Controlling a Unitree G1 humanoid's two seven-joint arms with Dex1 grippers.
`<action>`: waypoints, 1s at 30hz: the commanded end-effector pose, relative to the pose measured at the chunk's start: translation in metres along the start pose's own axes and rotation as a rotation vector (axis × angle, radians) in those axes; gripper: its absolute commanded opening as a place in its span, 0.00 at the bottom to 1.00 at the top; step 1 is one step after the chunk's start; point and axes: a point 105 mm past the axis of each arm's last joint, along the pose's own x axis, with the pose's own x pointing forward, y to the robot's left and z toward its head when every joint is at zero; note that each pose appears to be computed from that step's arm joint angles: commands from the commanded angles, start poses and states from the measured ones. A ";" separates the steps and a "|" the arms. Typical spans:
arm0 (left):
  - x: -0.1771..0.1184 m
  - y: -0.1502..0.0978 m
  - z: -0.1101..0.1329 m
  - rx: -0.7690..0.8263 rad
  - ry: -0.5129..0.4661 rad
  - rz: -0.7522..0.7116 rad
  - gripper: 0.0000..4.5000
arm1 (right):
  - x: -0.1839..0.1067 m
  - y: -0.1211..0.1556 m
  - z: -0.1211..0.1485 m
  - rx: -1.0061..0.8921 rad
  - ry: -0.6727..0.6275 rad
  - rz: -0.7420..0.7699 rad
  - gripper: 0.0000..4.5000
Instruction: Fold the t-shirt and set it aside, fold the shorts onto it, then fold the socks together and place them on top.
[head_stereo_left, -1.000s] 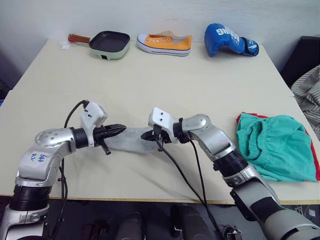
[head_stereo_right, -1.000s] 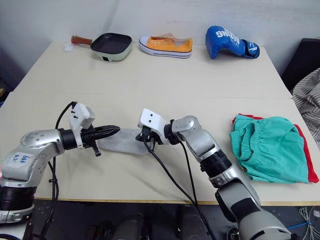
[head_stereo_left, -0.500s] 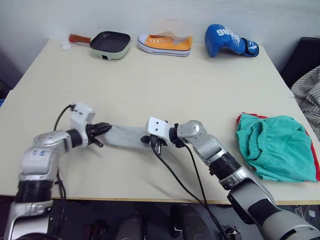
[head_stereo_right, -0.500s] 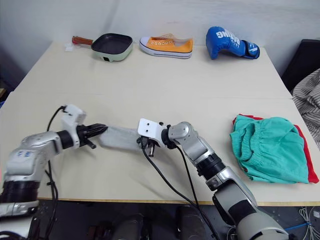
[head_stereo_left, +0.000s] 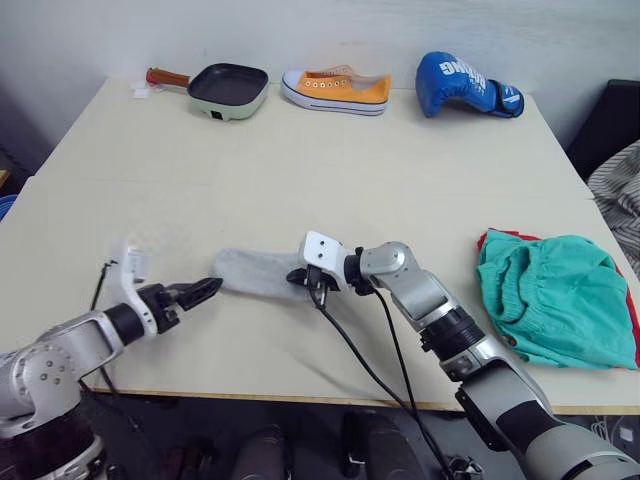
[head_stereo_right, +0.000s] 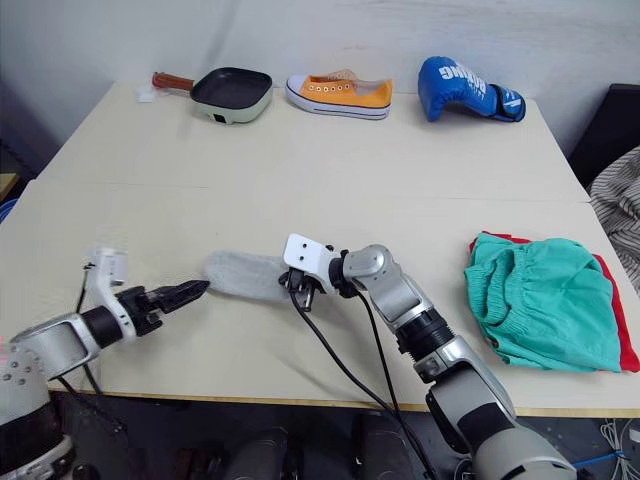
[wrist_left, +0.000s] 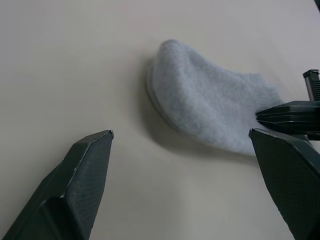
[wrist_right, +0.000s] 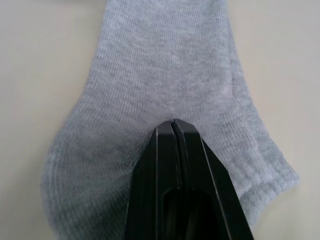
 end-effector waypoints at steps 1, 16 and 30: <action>0.022 0.004 -0.004 -0.069 0.037 0.021 0.99 | 0.000 0.003 -0.009 0.022 0.032 0.008 0.00; 0.045 -0.004 0.010 -0.061 -0.017 0.032 0.31 | -0.001 0.000 -0.008 0.027 0.036 -0.018 0.00; 0.055 -0.101 -0.005 0.730 0.104 -0.182 0.01 | 0.000 -0.003 -0.016 0.029 0.060 -0.041 0.00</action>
